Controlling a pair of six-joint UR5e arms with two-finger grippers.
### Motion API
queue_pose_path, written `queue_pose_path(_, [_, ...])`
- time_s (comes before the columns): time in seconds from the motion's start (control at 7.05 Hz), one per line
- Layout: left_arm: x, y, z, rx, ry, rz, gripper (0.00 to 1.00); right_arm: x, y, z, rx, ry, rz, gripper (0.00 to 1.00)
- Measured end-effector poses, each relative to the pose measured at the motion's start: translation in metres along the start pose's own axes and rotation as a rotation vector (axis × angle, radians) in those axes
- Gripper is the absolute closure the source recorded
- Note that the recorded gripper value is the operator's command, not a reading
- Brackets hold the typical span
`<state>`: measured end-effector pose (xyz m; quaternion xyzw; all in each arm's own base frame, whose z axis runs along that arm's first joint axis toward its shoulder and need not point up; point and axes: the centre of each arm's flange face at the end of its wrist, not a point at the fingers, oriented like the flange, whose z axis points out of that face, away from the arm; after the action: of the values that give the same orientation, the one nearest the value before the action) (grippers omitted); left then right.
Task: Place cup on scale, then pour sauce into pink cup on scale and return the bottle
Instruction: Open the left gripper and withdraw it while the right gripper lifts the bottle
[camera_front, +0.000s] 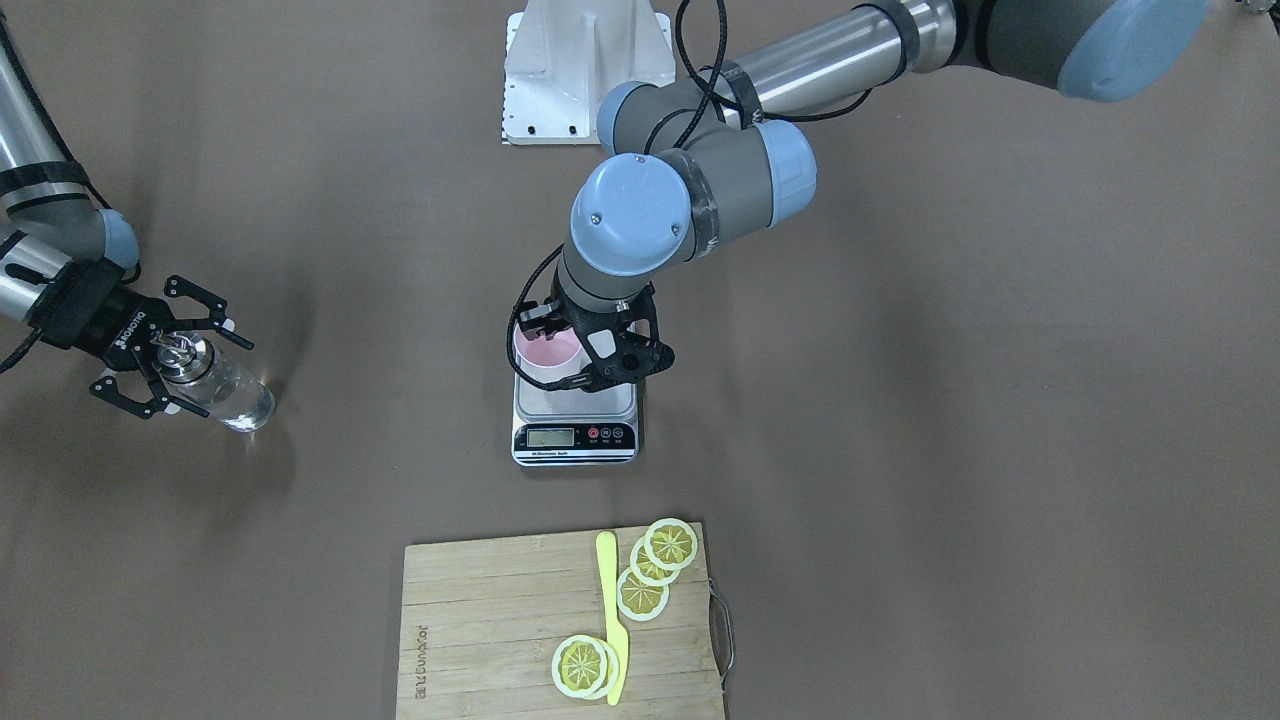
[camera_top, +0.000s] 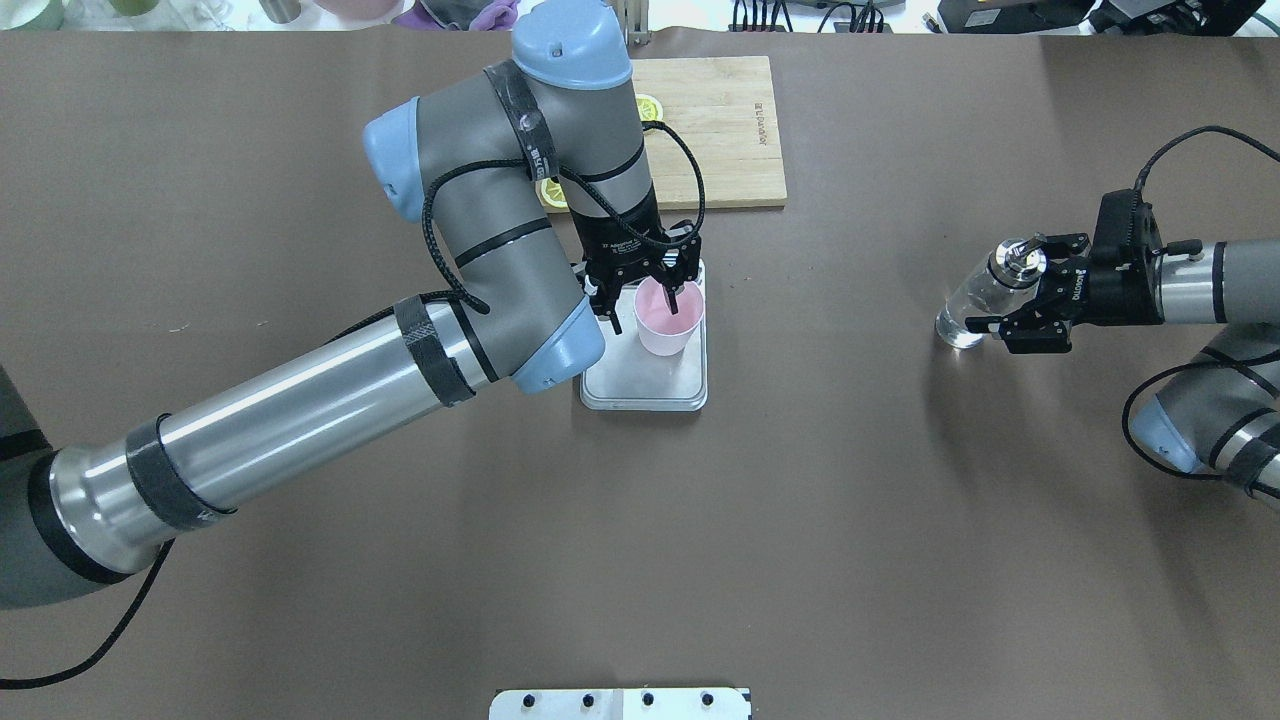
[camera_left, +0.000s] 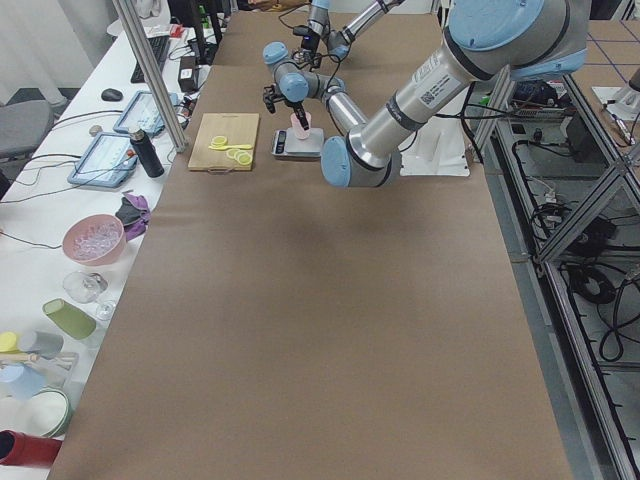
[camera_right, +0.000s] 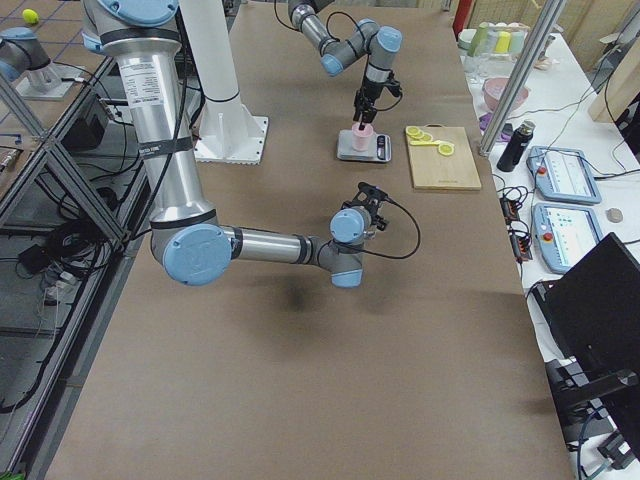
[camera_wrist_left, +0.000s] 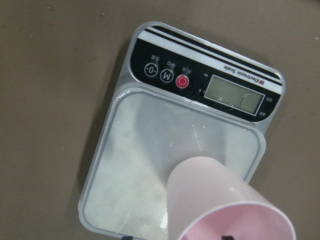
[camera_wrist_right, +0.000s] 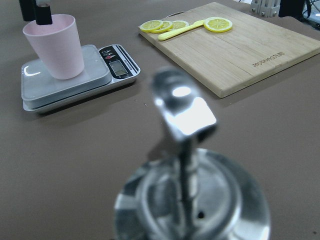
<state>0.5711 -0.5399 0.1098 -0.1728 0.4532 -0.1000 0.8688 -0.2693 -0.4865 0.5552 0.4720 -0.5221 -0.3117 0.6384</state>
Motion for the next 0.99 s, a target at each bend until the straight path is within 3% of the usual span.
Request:
queue_pose_path(0.43, [-0.025, -0.007, -0.029, 0.007, 0.020, 0.006, 0.36, 0.002, 0.003, 0.000, -0.006, 0.001, 0.007, 0.73])
queue_pose_path(0.99, [-0.104, -0.054, -0.083, 0.014, 0.047, 0.022, 0.36, 0.001, -0.012, 0.002, 0.014, -0.005, 0.015, 0.79])
